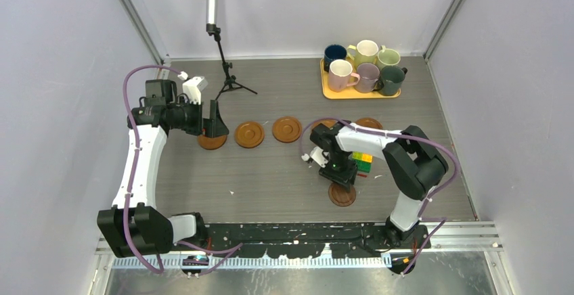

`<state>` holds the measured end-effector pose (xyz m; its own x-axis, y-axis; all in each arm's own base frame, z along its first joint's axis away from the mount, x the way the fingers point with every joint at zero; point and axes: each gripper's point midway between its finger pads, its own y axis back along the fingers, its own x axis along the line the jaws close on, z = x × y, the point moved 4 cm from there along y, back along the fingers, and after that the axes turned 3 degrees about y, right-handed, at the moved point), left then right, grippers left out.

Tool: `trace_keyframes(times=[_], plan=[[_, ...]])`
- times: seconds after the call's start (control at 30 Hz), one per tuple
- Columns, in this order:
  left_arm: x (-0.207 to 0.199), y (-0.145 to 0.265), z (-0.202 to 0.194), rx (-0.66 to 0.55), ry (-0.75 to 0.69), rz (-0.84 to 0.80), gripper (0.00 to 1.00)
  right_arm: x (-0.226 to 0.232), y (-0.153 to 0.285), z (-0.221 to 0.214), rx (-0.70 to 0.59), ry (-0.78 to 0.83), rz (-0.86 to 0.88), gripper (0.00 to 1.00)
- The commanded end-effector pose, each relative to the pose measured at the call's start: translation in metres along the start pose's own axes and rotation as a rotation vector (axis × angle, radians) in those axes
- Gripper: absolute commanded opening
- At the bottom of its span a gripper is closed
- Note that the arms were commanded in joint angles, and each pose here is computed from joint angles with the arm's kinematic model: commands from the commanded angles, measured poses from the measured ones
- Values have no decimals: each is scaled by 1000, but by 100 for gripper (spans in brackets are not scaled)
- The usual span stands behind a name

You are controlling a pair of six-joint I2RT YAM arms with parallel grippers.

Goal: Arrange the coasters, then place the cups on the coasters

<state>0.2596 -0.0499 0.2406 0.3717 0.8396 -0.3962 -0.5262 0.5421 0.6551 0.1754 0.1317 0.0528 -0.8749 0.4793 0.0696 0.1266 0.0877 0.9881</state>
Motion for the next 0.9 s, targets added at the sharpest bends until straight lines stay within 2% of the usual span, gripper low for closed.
trace_keyframes(times=[0.0, 0.37, 0.53, 0.87], plan=[[-2, 8, 12, -57, -42, 11, 100, -31, -16, 53, -184, -43, -82, 39], [-1, 5, 13, -54, -33, 6, 100, -38, 7, 81, -277, -85, -20, 41], [-2, 6, 13, -55, -36, 7, 100, -51, 6, 81, -262, -97, -96, 41], [-1, 6, 13, -51, -31, 10, 100, -94, 7, 75, -252, -239, -232, 41]])
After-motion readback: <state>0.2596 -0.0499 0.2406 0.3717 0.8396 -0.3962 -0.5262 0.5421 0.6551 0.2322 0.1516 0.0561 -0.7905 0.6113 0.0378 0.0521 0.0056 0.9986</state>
